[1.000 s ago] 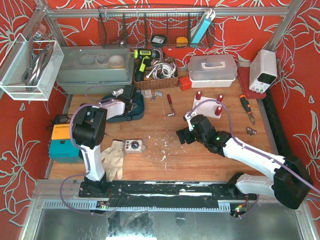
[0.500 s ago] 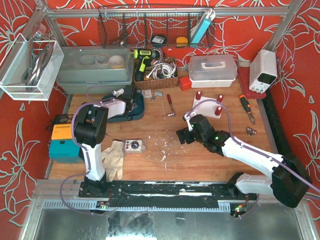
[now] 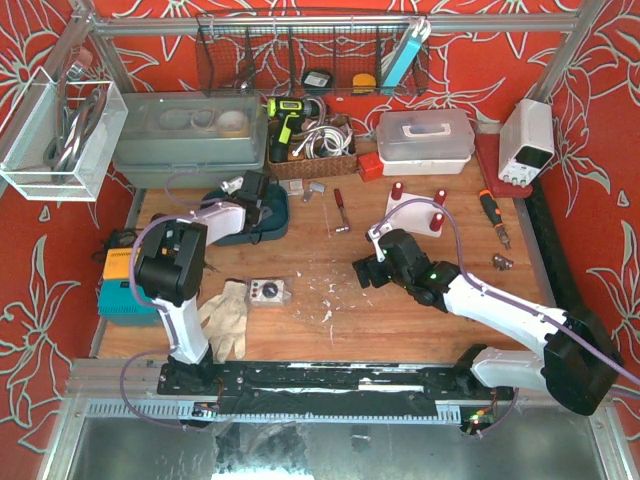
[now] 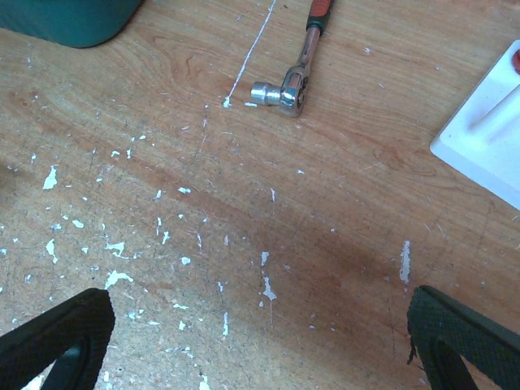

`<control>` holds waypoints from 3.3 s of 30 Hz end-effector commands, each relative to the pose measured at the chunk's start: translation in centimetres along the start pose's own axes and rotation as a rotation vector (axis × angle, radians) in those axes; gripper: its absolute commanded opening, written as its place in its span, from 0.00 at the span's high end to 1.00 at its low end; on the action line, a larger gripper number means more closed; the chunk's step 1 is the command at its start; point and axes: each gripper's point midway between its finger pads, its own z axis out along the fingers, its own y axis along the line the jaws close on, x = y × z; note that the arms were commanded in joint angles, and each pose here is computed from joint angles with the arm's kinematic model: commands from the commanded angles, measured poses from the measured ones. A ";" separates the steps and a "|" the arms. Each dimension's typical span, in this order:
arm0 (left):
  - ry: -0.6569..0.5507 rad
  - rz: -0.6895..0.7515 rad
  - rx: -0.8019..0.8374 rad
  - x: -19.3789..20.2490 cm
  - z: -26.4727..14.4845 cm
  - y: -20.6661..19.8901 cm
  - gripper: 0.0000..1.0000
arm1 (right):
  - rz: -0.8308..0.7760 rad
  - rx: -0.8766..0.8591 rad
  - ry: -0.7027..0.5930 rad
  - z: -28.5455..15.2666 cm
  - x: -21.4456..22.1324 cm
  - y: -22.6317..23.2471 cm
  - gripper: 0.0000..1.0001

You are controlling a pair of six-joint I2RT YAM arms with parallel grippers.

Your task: Install the large spring

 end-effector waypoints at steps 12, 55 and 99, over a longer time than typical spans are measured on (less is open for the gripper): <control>-0.218 0.058 0.499 -3.7 -11.7 -4.4 0.84 | -0.008 0.052 -0.008 -0.3 -0.6 -0.7 0.01; -0.795 0.894 1.474 17.4 -32.7 -5.7 0.91 | 0.288 -0.764 -0.119 -7.9 -7.9 12.4 0.21; -0.753 0.868 1.268 15.9 -29.3 -6.1 0.00 | 0.169 -0.372 -0.182 -5.6 -6.7 7.8 1.00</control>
